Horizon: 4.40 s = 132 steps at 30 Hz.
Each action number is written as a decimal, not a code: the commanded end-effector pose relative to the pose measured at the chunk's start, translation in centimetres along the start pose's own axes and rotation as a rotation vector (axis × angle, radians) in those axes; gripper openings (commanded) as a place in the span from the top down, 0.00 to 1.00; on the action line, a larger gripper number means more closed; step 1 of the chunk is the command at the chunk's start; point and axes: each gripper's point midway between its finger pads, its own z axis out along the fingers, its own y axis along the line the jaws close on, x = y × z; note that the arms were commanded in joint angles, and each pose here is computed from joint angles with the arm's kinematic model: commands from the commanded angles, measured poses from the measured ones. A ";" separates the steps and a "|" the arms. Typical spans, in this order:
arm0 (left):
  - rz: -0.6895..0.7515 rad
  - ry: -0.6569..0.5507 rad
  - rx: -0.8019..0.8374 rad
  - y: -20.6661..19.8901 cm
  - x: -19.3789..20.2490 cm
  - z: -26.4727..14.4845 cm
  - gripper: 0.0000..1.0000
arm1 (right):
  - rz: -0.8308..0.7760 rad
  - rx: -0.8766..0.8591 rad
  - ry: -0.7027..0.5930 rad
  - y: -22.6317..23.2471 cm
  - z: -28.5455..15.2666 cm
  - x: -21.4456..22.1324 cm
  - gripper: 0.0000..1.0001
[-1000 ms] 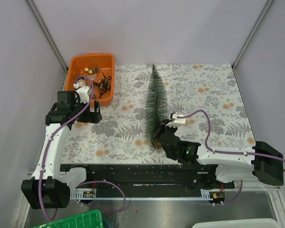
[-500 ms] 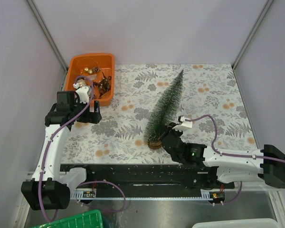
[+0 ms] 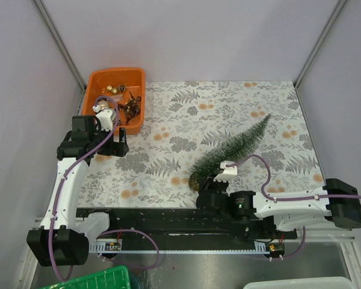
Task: Decorate the small christmas tree
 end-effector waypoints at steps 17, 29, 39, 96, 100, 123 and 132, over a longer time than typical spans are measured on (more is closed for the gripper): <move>-0.006 -0.056 0.033 -0.2 -3.3 0.6 0.01 | 0.136 0.013 -0.116 1.6 -5.5 -10.9 0.13; 0.011 -0.054 0.099 -2.3 -5.9 2.0 0.01 | 0.294 0.637 0.087 -14.2 -2.9 -11.4 0.00; 0.049 -0.068 0.088 -2.2 -5.0 1.6 0.01 | 0.454 0.859 0.259 -19.8 -0.9 -13.1 0.01; 0.019 -0.022 0.024 -1.1 -3.0 1.7 0.01 | 0.172 -0.276 -0.185 2.6 7.2 -19.4 1.00; 0.015 -0.014 0.023 -1.1 -3.1 1.8 0.01 | 0.161 -0.258 -0.207 3.4 8.6 -18.4 1.00; 0.013 0.007 0.012 -0.8 -2.8 2.1 0.01 | -0.041 -0.383 -0.476 7.6 10.0 -12.0 1.00; 0.025 0.013 0.009 -0.7 -2.1 2.0 0.01 | -0.107 -0.363 -0.493 7.4 8.2 -9.0 1.00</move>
